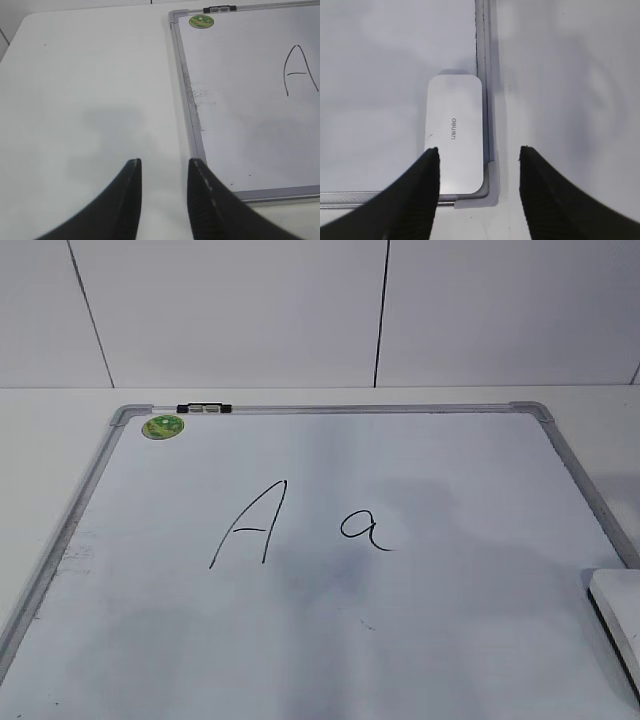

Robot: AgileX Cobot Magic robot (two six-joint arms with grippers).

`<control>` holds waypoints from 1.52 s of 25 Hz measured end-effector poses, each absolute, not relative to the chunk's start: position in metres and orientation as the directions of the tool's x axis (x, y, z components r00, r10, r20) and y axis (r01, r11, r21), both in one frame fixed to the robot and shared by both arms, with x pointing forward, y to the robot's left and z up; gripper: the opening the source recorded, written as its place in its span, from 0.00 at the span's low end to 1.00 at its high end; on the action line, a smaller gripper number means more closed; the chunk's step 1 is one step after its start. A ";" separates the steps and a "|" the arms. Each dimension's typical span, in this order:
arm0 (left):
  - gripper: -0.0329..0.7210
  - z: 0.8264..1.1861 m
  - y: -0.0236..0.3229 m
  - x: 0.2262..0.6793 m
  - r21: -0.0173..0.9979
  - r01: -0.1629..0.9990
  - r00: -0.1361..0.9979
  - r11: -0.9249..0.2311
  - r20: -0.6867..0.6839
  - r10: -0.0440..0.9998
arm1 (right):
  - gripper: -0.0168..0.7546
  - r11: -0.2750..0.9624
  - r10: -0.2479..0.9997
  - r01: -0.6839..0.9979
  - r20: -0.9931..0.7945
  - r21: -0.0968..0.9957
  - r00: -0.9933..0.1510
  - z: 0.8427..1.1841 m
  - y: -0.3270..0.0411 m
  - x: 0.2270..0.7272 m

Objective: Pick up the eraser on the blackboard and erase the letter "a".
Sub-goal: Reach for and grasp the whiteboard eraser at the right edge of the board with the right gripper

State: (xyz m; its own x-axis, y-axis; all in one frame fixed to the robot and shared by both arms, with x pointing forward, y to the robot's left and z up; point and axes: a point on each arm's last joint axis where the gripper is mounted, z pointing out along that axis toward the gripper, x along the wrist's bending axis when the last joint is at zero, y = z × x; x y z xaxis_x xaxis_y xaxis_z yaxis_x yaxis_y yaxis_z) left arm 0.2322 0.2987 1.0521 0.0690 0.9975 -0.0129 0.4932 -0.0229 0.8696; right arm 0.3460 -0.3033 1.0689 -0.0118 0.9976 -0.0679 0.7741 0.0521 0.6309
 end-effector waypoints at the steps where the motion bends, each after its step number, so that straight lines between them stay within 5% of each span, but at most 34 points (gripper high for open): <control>1: 0.35 1.052 0.299 0.232 0.870 0.493 0.069 -0.023 -0.013 0.998 | 0.53 0.052 0.998 0.782 -0.068 0.621 -0.013 1.067 -0.303 0.349; 38: 0.36 1.052 0.299 0.232 0.870 0.493 0.069 -0.023 -0.013 0.998 | 0.54 0.005 1.000 0.922 0.013 0.386 -0.011 1.018 -0.299 0.412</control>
State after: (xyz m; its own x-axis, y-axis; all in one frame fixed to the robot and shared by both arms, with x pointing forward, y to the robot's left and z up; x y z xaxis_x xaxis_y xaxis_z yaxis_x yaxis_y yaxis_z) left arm 0.2322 0.2987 1.0521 0.0690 0.9975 -0.0129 0.4932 -0.0229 0.8696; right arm 0.4123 -0.2989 1.0180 -0.0107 0.9999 0.0130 0.9224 0.0049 0.3863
